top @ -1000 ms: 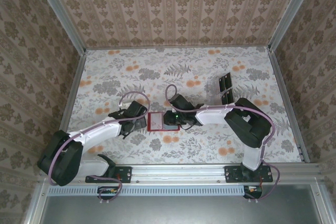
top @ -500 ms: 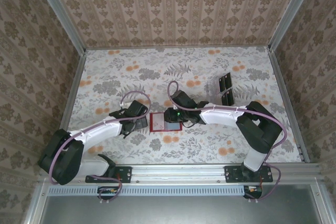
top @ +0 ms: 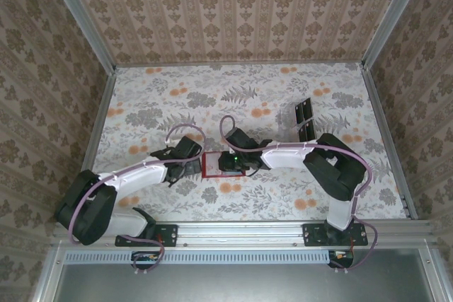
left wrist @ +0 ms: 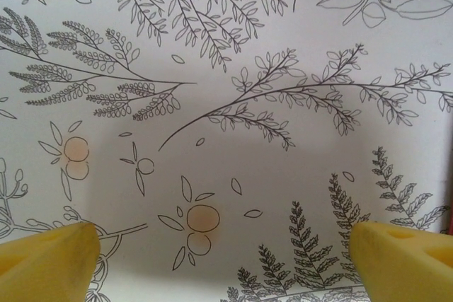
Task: Put the credit cards into the card holder
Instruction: Insert the credit card into the card slot.
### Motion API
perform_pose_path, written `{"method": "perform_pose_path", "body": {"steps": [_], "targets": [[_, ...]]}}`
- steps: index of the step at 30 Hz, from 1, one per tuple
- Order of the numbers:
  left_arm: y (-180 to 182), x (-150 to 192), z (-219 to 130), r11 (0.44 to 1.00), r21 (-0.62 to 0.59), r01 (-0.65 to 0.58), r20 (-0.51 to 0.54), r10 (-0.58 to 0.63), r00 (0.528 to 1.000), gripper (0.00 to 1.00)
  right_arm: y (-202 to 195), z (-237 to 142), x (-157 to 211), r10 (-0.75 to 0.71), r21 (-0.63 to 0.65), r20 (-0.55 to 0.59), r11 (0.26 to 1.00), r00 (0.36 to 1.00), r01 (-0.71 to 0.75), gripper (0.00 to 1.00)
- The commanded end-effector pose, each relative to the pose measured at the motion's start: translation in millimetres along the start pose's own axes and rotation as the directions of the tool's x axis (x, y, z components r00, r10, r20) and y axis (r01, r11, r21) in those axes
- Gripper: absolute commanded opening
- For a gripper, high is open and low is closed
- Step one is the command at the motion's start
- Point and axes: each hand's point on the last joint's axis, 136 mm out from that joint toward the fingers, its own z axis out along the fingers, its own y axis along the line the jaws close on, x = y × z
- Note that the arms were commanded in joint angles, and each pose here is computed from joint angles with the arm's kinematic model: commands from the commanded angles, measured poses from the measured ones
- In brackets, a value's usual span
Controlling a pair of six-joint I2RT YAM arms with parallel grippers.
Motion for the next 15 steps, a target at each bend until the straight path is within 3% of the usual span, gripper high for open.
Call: {"method": "perform_pose_path", "body": {"steps": [1, 15], "targets": [[0.9, 7.8, 4.0, 1.000, -0.006, -0.006, -0.019, 0.006, 1.000, 1.00, 10.2, 5.0, -2.8, 0.010, -0.034, -0.002, 0.999, 1.000, -0.010, 0.18], [2.3, 11.8, 6.1, 1.000, -0.008, -0.003, -0.023, 0.003, 1.000, 1.00, 21.7, 7.9, -0.3, -0.013, -0.069, -0.009, 0.998, 1.000, 0.012, 0.15]]}}
